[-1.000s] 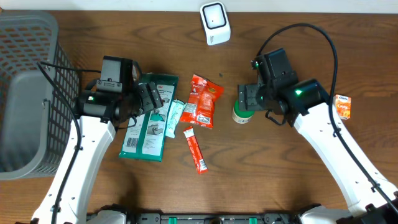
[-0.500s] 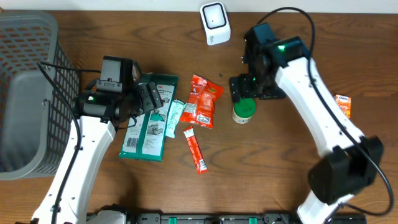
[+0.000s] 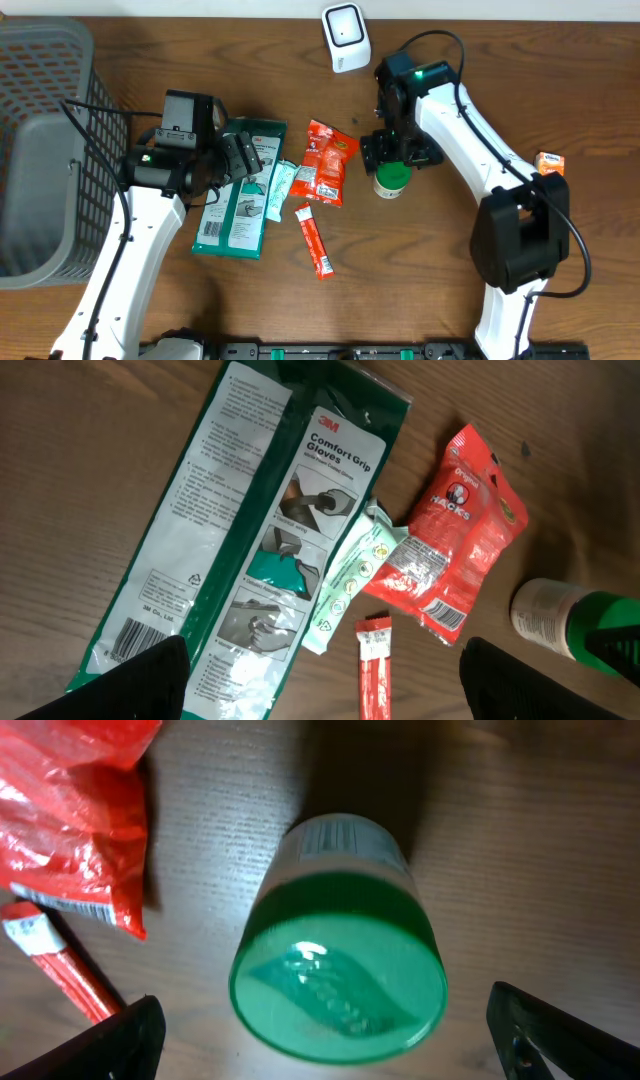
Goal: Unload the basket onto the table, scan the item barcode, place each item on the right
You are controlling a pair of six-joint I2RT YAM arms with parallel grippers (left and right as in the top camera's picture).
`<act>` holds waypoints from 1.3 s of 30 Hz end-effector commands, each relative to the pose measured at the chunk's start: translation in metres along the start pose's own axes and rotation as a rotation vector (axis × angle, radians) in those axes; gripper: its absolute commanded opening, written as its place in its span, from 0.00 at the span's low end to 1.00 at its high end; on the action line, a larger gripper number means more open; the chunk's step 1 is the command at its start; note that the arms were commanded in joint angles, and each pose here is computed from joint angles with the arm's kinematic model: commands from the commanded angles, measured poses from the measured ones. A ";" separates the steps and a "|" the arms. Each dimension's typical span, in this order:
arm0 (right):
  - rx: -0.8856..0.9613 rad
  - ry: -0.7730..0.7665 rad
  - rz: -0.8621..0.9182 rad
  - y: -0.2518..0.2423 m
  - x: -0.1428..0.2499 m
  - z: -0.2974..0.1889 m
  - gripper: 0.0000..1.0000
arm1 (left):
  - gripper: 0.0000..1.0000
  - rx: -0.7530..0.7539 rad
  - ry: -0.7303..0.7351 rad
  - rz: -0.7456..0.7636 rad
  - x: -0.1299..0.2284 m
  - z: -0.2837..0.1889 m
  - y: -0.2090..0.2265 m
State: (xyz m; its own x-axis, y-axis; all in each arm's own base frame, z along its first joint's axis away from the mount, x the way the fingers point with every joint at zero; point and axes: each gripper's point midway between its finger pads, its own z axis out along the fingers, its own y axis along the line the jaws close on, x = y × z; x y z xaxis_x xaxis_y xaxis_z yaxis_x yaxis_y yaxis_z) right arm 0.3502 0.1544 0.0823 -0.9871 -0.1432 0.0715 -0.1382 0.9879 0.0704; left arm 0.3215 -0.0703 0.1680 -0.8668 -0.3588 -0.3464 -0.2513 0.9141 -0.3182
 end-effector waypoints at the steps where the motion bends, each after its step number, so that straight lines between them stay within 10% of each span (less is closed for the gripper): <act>1: 0.021 -0.001 0.009 -0.003 -0.002 0.008 0.98 | 0.87 0.001 -0.023 0.006 -0.006 -0.005 -0.001; 24: 0.048 -0.018 0.129 -0.012 0.004 0.067 0.76 | 0.87 0.001 -0.023 0.006 -0.006 -0.005 -0.001; 39: 0.093 -0.013 -0.201 -0.019 0.003 0.066 0.68 | 0.87 0.001 -0.023 0.006 -0.006 -0.005 -0.001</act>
State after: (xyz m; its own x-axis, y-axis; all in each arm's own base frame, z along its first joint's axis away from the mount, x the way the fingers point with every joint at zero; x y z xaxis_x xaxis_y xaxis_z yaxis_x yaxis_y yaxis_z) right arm 0.3435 0.1459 0.0177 -0.9794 -0.1948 0.0525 -0.1932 0.9806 0.0342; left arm 0.3215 -0.0703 0.1680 -0.8668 -0.3588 -0.3464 -0.2513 0.9141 -0.3182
